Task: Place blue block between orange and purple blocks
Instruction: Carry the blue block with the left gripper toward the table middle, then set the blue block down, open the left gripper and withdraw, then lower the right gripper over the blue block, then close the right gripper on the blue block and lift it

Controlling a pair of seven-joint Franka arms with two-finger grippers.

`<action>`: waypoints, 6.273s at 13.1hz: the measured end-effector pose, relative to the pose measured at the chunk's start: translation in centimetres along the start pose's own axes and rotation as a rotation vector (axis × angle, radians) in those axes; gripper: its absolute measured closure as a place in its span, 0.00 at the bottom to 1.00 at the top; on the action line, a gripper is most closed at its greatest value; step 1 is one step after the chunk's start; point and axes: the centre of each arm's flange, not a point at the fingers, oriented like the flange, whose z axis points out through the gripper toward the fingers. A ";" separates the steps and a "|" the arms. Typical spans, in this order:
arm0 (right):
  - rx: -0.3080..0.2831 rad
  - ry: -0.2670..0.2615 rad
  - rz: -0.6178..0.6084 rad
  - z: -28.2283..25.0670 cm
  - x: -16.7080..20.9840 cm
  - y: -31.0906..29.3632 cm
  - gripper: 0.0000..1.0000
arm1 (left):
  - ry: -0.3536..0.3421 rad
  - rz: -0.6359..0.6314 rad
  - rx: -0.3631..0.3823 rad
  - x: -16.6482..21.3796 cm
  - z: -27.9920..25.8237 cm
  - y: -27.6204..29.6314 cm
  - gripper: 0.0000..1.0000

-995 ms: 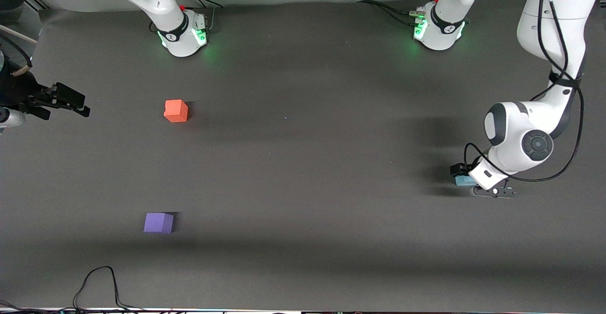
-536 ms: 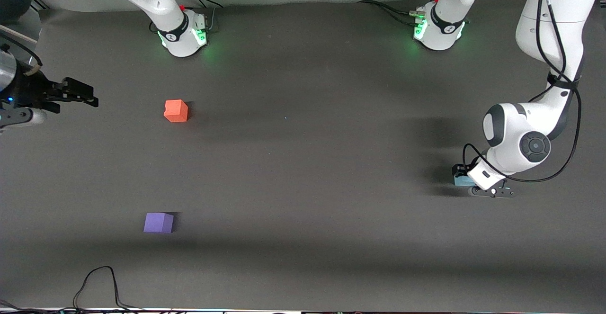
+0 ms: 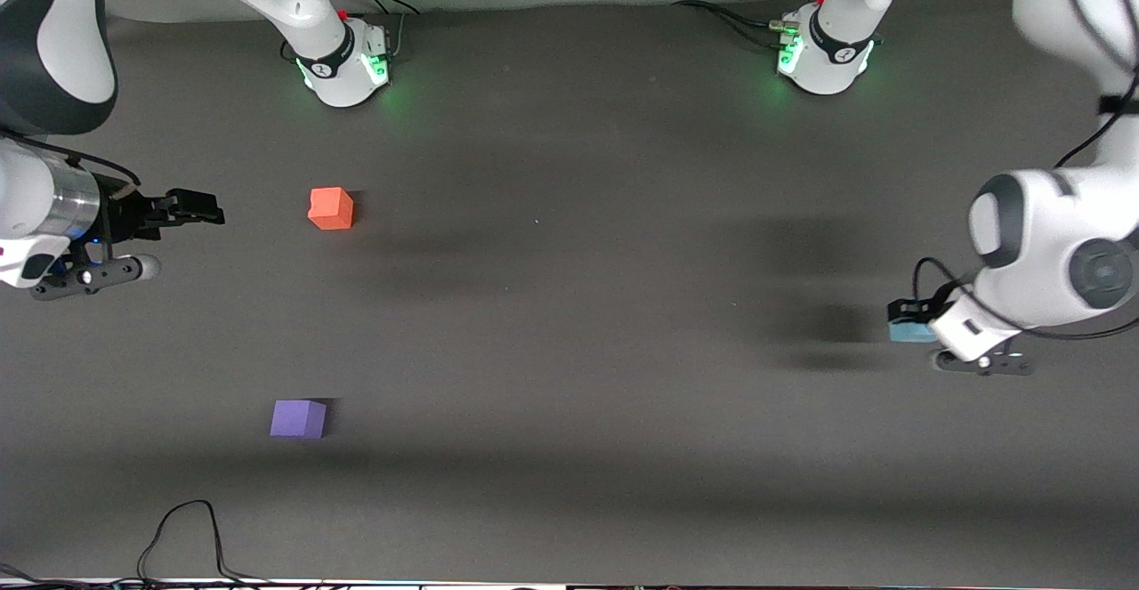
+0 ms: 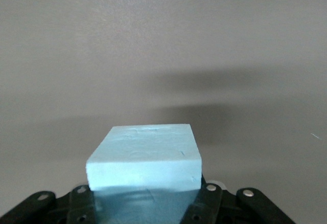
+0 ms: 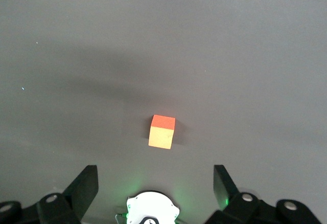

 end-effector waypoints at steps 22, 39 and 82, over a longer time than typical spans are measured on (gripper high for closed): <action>0.019 -0.143 -0.021 5.7 0.8 -1.2 0.00 | 0.175 -0.141 -0.012 -11.3 19.0 58.1 0.38; 0.032 -0.095 0.027 8.5 -0.3 -12.6 0.00 | 0.087 -0.214 -0.099 0.2 -3.6 31.5 0.00; -0.002 0.184 0.191 20.0 10.1 -45.1 0.38 | 0.082 0.105 0.028 -11.6 -24.3 2.8 0.00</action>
